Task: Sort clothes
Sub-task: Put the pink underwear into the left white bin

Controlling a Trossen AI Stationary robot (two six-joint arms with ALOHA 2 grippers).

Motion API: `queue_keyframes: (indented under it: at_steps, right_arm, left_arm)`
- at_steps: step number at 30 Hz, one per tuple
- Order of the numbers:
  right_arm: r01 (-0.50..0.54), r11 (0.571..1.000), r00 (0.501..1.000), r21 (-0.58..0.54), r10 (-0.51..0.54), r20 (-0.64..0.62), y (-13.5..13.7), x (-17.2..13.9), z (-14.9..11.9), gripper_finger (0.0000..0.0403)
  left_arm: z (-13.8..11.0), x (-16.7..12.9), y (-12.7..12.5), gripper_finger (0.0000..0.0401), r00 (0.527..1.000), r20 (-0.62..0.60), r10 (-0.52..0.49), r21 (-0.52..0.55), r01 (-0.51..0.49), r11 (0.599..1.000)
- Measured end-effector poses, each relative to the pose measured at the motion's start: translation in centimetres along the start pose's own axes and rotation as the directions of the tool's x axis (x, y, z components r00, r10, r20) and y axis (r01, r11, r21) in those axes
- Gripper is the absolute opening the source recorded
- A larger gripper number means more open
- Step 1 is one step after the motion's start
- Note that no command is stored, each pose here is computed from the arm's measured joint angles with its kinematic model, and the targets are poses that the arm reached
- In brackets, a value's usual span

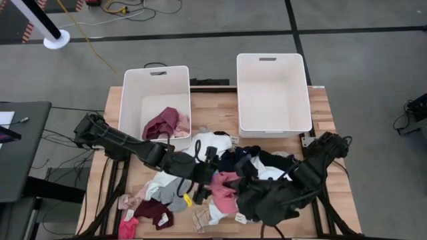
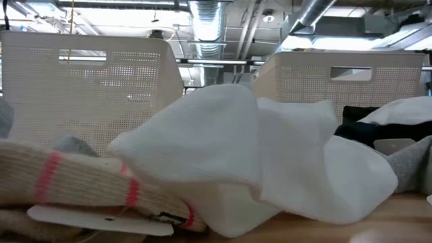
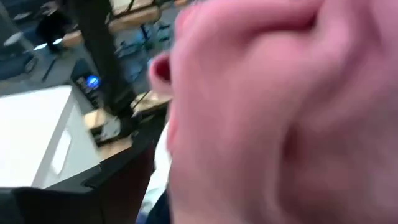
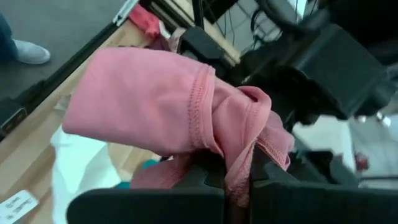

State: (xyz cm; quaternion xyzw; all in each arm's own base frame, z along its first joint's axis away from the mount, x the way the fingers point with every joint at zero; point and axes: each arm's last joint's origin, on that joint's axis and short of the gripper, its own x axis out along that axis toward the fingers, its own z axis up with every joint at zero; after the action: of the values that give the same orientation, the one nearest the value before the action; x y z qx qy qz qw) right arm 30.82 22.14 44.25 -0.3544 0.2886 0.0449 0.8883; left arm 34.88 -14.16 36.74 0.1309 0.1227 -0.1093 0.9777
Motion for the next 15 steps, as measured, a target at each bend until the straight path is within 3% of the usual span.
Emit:
queue_keyframes:
  at_steps: [8, 15]
  right_arm:
    - [-0.003, 0.999, 1.0, -0.031, 0.004, 0.029, -0.25, 0.03, 0.24, 0.0015]
    - [-0.018, 0.999, 0.999, -0.03, 0.019, 0.042, -0.15, -0.01, 0.35, 0.0021]
  left_arm:
    - [0.64, -0.02, 0.03, 0.0324, 0.997, 0.068, -0.019, 0.038, 0.016, 0.999]
    - [0.54, -0.02, 0.12, 0.0205, 0.998, 0.054, 0.013, 0.089, -0.017, 0.996]
